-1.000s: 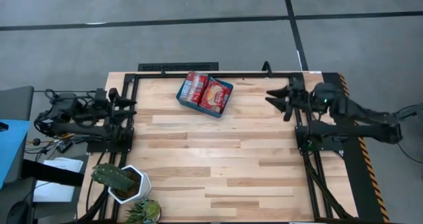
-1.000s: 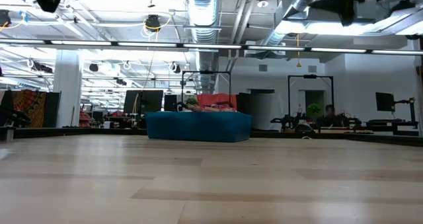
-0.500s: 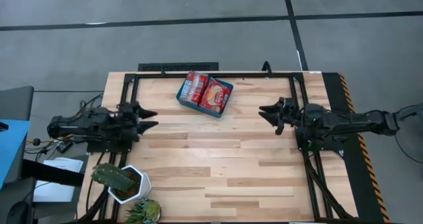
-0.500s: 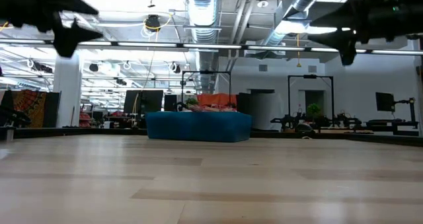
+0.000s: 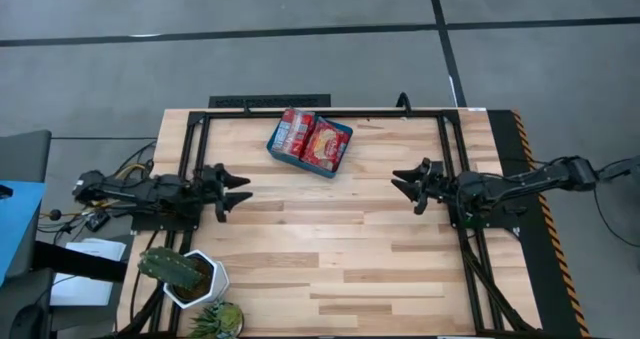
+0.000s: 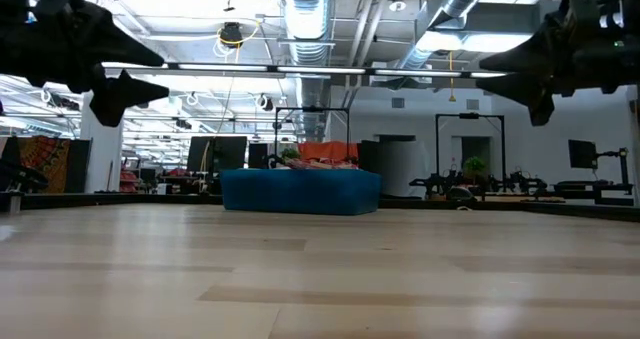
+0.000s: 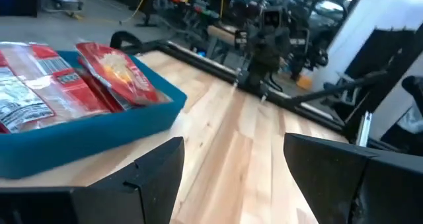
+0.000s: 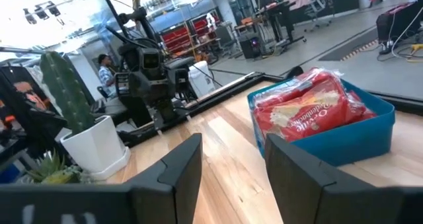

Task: Sort popcorn bags into baskets
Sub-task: Return to Home Position

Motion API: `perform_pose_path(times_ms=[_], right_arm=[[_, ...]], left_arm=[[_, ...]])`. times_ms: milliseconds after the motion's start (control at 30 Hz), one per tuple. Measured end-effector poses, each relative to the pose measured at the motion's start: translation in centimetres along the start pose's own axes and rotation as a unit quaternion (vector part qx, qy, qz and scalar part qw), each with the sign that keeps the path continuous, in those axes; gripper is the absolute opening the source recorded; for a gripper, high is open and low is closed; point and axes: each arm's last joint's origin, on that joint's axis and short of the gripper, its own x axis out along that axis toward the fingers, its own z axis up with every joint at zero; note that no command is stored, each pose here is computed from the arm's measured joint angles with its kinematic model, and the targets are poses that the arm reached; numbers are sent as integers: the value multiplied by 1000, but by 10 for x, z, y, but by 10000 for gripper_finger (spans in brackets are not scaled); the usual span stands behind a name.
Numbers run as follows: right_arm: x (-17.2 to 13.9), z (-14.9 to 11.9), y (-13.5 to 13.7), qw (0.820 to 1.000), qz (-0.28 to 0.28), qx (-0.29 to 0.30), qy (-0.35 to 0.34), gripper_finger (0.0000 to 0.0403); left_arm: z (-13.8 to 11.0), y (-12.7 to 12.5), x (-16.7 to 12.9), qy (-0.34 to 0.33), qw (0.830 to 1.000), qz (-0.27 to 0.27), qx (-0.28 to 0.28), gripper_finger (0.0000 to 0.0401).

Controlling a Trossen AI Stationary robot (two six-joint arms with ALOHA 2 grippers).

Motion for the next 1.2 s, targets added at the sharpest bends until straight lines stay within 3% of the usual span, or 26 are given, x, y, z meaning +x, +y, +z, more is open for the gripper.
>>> perform_pose_path(times_ms=[333, 1200], right_arm=[[-1, -3, 0, 1000, -5, -4, 13, 182], [-4, -24, -10, 991, -46, -56, 115, 187]], left_arm=[[0, 0, 0, -5, 999, 8, -42, 250], [0, 0, 0, -5, 999, 8, -43, 250]])
